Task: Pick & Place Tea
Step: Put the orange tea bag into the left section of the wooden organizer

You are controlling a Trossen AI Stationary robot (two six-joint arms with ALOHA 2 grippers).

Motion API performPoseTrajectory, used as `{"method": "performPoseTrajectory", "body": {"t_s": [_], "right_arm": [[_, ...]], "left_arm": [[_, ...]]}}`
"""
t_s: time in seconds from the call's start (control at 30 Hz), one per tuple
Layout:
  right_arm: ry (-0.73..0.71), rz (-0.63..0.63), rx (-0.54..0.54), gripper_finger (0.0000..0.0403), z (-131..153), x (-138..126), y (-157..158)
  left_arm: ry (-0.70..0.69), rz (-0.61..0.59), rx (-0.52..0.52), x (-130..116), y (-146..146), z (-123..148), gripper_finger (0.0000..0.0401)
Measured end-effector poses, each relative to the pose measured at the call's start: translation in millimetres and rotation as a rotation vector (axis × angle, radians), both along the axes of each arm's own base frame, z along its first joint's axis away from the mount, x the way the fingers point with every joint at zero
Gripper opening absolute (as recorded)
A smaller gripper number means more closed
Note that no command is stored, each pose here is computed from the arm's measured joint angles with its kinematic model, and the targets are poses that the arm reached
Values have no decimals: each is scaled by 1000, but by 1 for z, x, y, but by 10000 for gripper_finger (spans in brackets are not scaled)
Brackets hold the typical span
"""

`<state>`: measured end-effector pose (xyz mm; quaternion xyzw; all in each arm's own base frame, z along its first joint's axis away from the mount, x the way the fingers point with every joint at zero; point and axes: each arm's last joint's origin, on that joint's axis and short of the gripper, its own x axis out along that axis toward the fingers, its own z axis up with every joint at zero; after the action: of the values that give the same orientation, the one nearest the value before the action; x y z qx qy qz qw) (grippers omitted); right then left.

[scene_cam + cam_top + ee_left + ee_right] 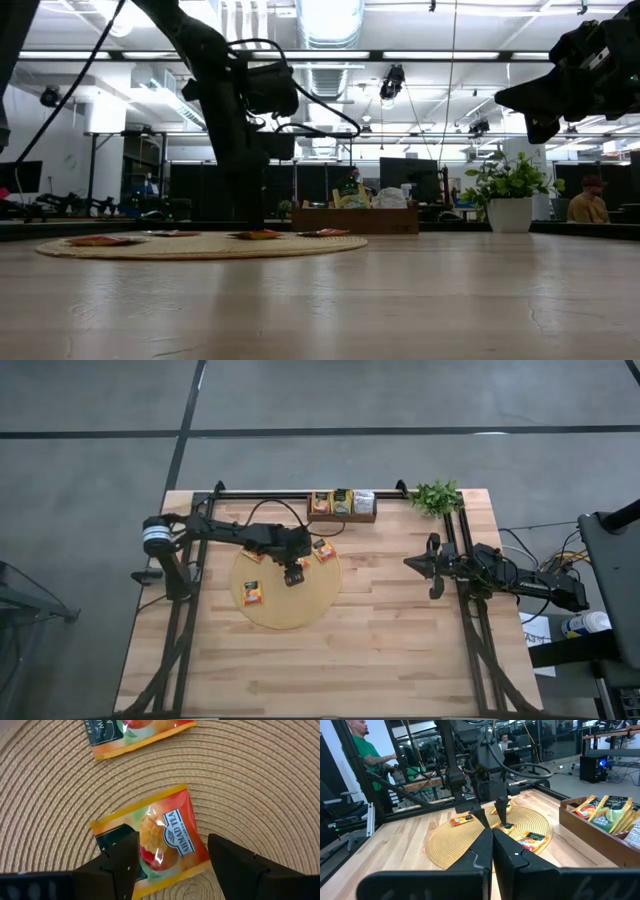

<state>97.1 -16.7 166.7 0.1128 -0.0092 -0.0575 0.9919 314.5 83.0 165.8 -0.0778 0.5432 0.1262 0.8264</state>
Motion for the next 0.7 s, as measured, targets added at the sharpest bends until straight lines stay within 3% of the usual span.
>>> {"method": "performPoseTrajectory", "body": {"t_s": [0.43, 0.7], "right_arm": [[-1, 1, 0, 9, 0, 0, 0], [-1, 0, 0, 9, 0, 0, 0]], "left_arm": [[11, 40, -15, 7, 1, -14, 217], [3, 38, -14, 4, 1, -8, 145]]}}
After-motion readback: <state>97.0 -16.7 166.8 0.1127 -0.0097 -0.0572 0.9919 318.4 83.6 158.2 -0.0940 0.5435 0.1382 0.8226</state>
